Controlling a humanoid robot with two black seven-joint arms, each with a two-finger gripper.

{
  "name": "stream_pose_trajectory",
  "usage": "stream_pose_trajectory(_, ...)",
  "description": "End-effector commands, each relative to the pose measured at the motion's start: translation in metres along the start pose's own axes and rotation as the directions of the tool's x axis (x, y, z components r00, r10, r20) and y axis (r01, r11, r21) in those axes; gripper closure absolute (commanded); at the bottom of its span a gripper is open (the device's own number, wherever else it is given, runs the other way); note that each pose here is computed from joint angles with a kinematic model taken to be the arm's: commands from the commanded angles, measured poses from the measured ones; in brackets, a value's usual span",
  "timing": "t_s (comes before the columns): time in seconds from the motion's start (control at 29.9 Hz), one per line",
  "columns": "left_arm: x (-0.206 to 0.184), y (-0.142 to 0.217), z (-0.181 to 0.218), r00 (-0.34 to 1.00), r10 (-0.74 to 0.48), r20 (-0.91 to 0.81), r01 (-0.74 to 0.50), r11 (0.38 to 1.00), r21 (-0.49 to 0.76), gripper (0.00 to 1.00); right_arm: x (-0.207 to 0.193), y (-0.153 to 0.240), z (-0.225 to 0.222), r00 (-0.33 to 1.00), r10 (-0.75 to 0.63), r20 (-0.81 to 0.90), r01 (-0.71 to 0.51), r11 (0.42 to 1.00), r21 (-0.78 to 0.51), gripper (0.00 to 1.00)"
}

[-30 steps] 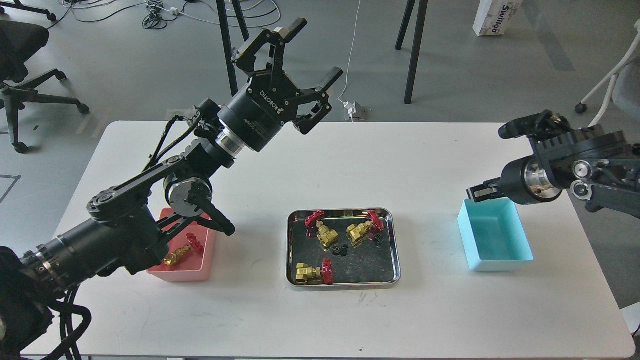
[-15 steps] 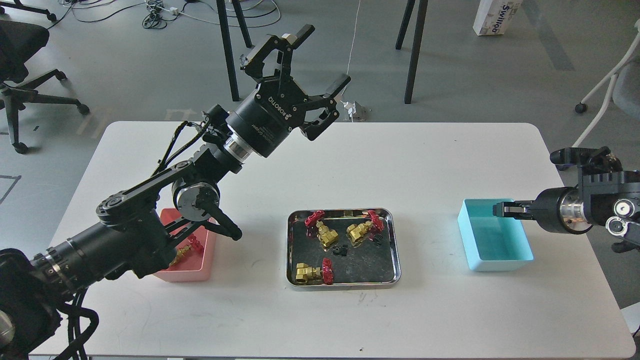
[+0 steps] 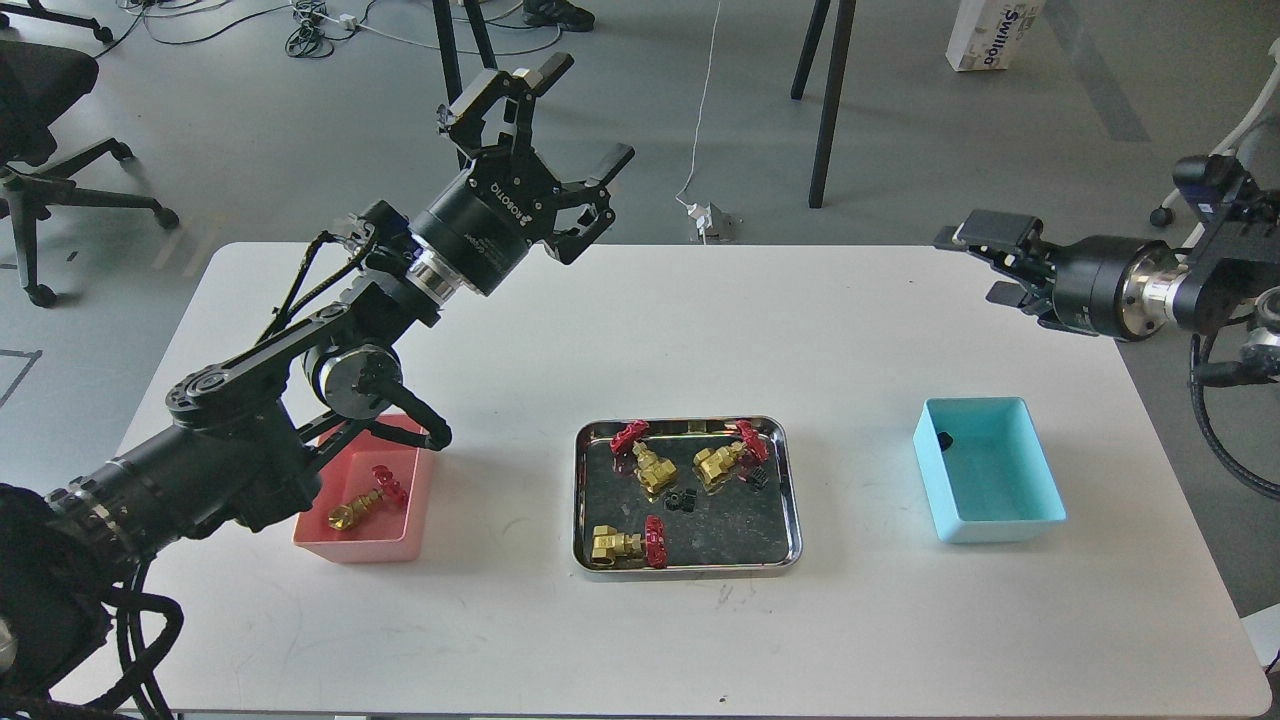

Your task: Place valve in pink box and gear in blue box

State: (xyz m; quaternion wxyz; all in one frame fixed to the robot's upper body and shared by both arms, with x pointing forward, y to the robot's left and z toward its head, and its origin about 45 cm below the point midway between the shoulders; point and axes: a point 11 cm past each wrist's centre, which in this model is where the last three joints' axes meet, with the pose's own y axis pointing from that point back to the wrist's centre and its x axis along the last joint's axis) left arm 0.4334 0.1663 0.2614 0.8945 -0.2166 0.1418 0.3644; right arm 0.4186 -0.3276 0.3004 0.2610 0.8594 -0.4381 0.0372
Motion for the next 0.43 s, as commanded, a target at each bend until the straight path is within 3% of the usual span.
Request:
stream_pose_trajectory(0.0,0.023,0.006,0.018,0.997,0.063,0.034,-0.062,0.998,-0.024,0.06,0.020,-0.001,-0.040,0.882,-0.065,0.466,-0.094,0.946,0.310,0.01)
stream_pose_trajectory(0.1,0.034,0.007,0.051,0.994,0.111,-0.016,-0.112,0.982,-0.151,0.05,0.012,-0.019,-0.044,0.688,-0.259,0.678,-0.120,0.881,0.457,0.01)
stream_pose_trajectory(0.17,0.044,0.012,0.060,0.987,0.148,-0.065,-0.158,0.966,-0.204,0.04,0.000,-0.033,-0.037,0.591,-0.313,0.743,-0.141,0.867,0.477,0.01)
stream_pose_trajectory(0.4,0.055,0.028,0.043,0.971,0.202,-0.129,-0.225,0.953,-0.201,0.02,-0.003,-0.038,-0.030,0.489,-0.366,0.792,-0.226,0.823,0.520,0.01)
